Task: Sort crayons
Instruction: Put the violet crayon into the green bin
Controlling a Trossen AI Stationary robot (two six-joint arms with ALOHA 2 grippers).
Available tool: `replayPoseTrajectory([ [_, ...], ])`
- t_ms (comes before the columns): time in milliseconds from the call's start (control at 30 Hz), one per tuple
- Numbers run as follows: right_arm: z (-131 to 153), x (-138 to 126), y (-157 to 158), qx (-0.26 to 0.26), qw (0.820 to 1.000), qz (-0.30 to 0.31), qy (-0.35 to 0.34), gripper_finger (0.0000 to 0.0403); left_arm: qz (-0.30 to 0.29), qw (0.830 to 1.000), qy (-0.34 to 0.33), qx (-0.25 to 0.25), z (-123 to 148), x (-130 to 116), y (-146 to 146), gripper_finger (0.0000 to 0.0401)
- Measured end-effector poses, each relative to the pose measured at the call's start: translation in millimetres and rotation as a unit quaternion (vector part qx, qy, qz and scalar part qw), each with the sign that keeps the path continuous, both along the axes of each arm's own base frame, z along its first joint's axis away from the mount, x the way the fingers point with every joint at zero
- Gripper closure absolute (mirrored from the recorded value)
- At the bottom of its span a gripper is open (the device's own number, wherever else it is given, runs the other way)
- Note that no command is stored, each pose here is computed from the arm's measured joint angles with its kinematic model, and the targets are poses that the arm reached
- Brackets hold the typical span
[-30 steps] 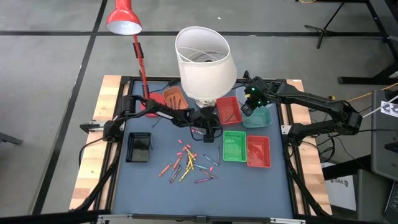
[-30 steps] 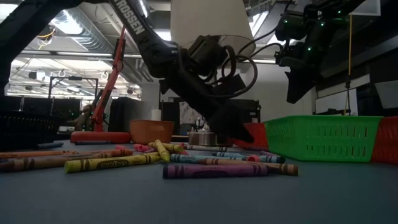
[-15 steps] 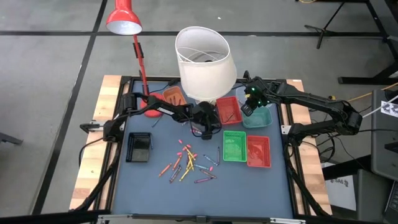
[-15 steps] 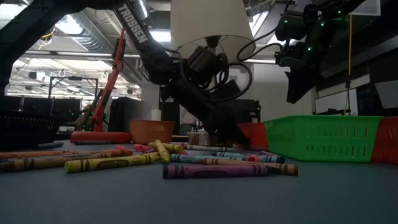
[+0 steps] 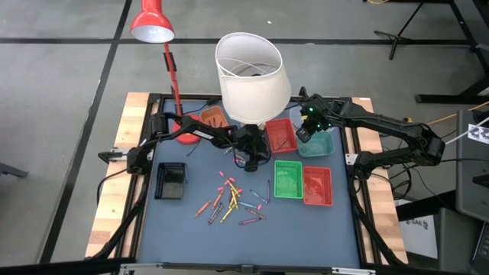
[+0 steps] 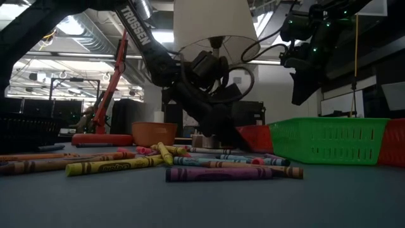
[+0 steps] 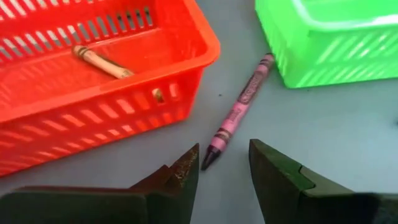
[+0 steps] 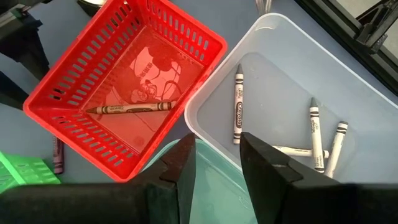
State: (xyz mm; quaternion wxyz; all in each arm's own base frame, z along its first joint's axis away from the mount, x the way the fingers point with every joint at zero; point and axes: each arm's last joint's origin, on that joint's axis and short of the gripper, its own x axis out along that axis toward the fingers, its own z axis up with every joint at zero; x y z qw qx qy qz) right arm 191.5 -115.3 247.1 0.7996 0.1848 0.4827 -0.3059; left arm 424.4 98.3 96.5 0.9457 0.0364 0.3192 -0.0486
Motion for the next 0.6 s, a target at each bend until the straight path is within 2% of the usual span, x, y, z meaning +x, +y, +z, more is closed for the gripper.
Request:
replayPoseTrajectory([
  [167,0.0,0.0,0.0,0.000,1.000,0.000,0.000,0.0279,0.000,1.000,-0.005,0.008,0.7,0.6,0.4,0.0277],
  [367,0.0,0.0,0.0,0.000,1.000,0.000,0.000,0.0279,-0.005,1.000,0.021,0.002,-2.4,-2.5,-0.6,0.0277],
  [600,0.1,-0.1,0.0,0.000,1.000,0.000,0.000,0.0279,-0.038,0.999,0.019,-0.025,-2.7,-3.1,-3.2,0.0278],
])
